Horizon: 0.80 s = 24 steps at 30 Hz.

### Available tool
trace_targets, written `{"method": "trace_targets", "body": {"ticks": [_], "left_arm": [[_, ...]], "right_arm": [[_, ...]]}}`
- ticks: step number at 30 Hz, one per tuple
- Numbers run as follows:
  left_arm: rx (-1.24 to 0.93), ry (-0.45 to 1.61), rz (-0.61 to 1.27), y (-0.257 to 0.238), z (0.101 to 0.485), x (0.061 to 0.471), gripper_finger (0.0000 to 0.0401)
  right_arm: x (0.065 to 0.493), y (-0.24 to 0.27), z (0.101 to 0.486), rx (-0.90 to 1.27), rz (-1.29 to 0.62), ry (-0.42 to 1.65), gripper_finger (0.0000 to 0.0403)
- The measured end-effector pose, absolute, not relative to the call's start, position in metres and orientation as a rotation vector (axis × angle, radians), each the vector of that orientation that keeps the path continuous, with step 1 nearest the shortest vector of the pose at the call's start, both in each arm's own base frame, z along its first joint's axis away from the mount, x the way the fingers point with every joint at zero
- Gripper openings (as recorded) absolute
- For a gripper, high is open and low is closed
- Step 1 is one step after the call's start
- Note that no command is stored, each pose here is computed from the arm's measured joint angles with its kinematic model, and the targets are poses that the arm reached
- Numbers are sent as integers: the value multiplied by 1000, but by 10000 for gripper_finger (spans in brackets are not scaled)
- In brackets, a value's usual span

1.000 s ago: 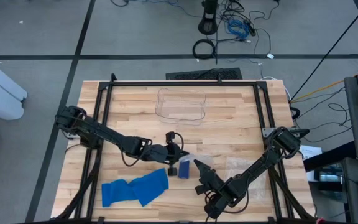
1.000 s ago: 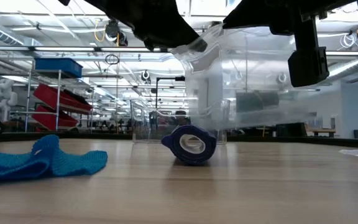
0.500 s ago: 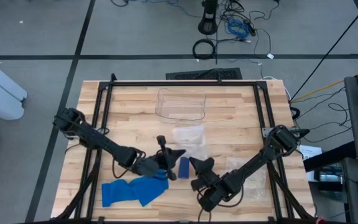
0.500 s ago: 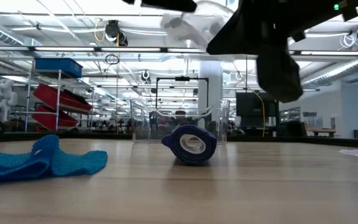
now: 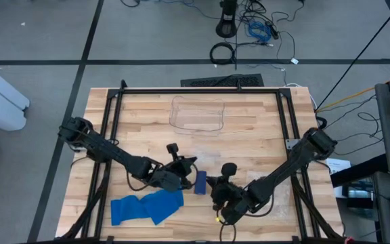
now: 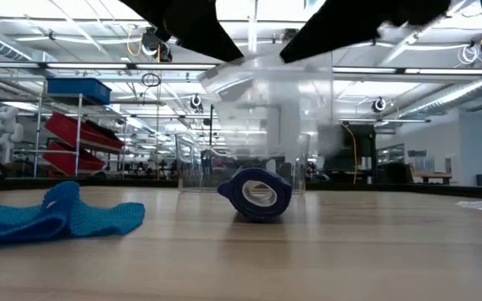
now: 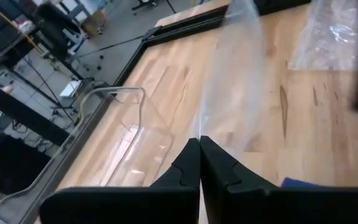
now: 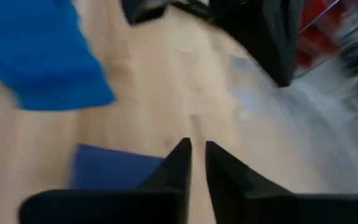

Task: Roll bandage
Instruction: Prepare the transparent zip bag, then put the rolled purple bandage into the transparent zip bag

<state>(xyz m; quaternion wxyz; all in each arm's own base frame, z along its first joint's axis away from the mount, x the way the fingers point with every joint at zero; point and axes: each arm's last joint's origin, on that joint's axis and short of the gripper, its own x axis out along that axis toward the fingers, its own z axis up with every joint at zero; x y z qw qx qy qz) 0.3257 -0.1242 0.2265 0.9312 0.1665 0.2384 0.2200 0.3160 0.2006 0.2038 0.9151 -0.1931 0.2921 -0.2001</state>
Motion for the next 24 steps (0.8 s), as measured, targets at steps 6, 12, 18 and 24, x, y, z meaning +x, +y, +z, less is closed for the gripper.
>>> {"method": "trace_targets", "body": {"ticks": [6,12,18,24], "left_arm": [[336,487,450,-124,227,326,0],[316,484,462,-123,226,326,0],[278,554,524,-118,214,317,0],[260,610,554,-115,206,310,0]], "right_arm": [[315,193,220,-112,-328,629,117],[324,205,186,-90,-183,760,206],[327,225,146,-128,-157,790,221],[326,230,126,-311,-271,740,191]]}}
